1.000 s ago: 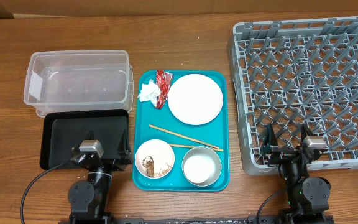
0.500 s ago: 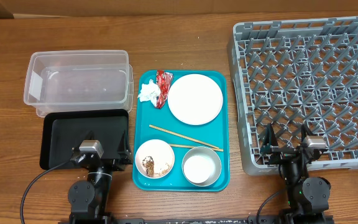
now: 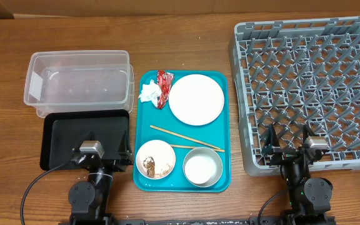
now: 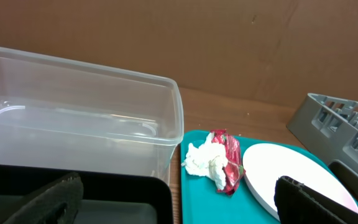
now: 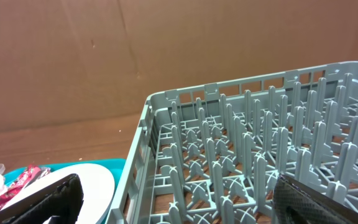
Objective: Sort waste into correct bins and load items into the dishwasher
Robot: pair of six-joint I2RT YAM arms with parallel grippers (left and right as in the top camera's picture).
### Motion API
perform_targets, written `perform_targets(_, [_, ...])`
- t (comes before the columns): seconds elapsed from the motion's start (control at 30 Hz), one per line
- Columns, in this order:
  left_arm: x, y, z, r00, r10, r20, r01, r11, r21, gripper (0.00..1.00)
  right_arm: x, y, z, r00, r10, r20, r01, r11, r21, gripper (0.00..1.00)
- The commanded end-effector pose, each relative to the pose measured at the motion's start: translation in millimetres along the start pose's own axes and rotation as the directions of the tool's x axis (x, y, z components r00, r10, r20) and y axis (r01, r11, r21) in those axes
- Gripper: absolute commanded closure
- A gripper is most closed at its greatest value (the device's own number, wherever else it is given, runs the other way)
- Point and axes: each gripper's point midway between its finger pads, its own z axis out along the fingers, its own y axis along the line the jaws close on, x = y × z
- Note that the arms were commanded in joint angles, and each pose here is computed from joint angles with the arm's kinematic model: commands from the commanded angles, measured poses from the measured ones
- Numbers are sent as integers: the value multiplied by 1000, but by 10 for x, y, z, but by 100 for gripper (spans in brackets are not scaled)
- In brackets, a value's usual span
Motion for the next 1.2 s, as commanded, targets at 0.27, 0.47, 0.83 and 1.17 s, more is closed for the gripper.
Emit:
perform_targets(0.27, [-3, 31, -1, 1000, -13, 9, 13, 1000, -11, 0, 20, -20, 2, 1000, 3, 3, -3, 1000, 6, 0])
perform_targets(0.47, [-3, 31, -1, 1000, -13, 9, 13, 1000, -11, 0, 20, -20, 2, 1000, 3, 3, -3, 1000, 6, 0])
perform_targets(0.83, [-5, 31, -1, 1000, -13, 10, 13, 1000, -12, 0, 20, -20, 2, 1000, 3, 3, -3, 1000, 6, 0])
perform_targets(1.17, [-45, 13, -2, 998, -66, 26, 66, 998, -2, 0, -111, 193, -13, 999, 12, 49, -7, 994, -113, 0])
